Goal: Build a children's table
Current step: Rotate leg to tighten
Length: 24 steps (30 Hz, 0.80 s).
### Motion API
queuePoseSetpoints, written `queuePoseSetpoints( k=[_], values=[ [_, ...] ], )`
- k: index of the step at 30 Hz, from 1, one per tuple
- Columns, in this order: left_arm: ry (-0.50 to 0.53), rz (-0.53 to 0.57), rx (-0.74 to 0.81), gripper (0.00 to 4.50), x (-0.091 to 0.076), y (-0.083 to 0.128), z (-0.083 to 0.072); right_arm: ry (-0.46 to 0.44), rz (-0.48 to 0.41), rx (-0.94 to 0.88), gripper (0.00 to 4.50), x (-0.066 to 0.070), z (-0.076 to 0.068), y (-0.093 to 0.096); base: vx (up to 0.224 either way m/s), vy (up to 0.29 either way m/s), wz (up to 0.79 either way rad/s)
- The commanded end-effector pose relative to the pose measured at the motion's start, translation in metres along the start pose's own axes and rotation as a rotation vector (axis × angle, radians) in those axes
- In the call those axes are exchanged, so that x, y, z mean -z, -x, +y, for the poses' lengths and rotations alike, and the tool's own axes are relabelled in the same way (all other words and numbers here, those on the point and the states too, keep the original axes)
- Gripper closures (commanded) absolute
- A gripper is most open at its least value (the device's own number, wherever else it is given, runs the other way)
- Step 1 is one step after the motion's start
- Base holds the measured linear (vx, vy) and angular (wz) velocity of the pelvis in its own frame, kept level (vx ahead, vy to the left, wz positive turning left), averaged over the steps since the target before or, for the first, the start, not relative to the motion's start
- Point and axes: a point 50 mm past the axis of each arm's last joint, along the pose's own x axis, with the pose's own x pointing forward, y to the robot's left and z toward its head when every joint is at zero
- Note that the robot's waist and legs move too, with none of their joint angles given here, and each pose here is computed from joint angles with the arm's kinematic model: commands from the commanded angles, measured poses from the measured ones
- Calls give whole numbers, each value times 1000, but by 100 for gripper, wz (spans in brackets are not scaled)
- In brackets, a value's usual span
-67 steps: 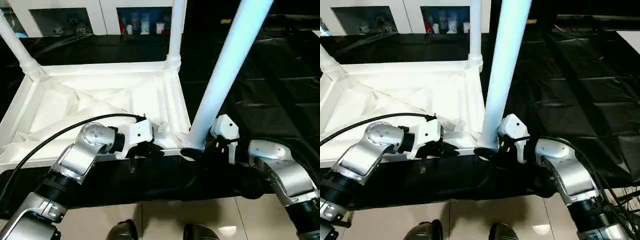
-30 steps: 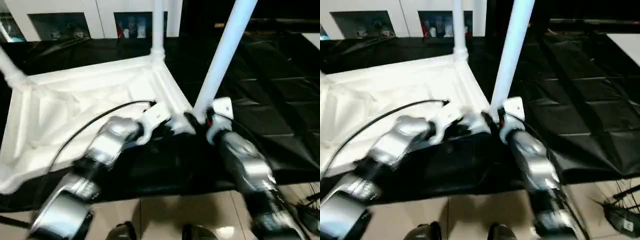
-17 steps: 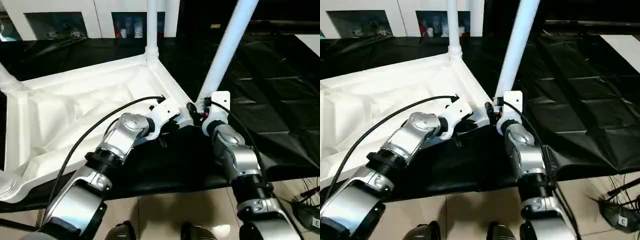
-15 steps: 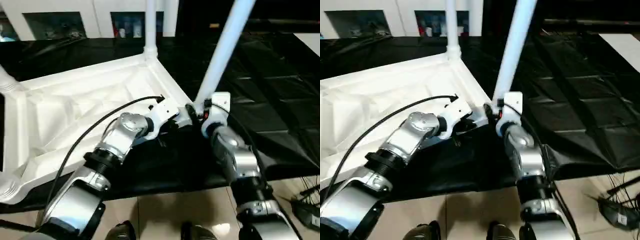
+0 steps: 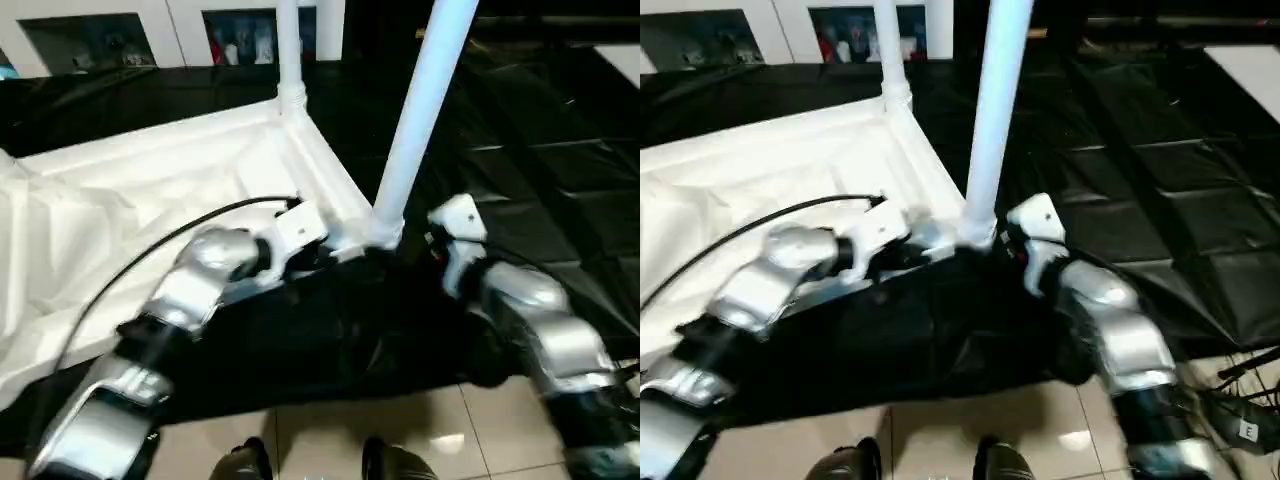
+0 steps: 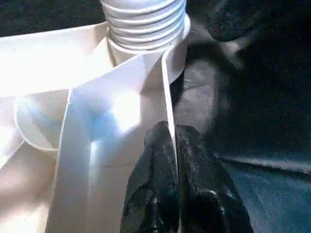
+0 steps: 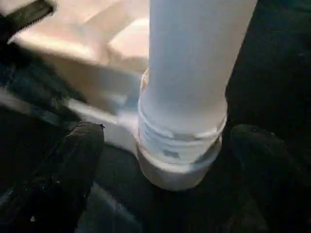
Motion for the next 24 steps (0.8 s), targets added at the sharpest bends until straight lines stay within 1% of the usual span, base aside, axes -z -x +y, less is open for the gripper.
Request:
queuePoseSetpoints(
  k=[1,2,5,10,14,18,19,20,24],
  values=[
    [24,21,159,450,16,3,-20,22,-8,-107,5,-7,4,10,74,-24,-1],
    [24,21,159,450,16,3,-20,22,-8,-107,5,-7,4,10,74,-24,-1],
    [33,-2,224,450,13,9,-26,48,-1,-150,5,-8,5,13,18,-7,0],
    [24,5,238,450,13,13,-28,66,1,-201,5,-10,8,11,0,0,0],
    [25,4,239,450,14,14,-27,69,10,-260,5,-8,11,10,0,0,0],
    [26,4,244,450,14,15,-28,66,10,-274,5,-7,12,8,0,0,0],
    [25,5,244,450,14,16,-28,66,11,-276,21,-7,13,6,0,0,0],
    [26,6,245,450,14,16,-28,69,11,-281,21,-6,13,5,0,0,0],
    [28,9,245,450,14,16,-28,71,11,-296,51,-5,14,2,0,0,0]
  ],
)
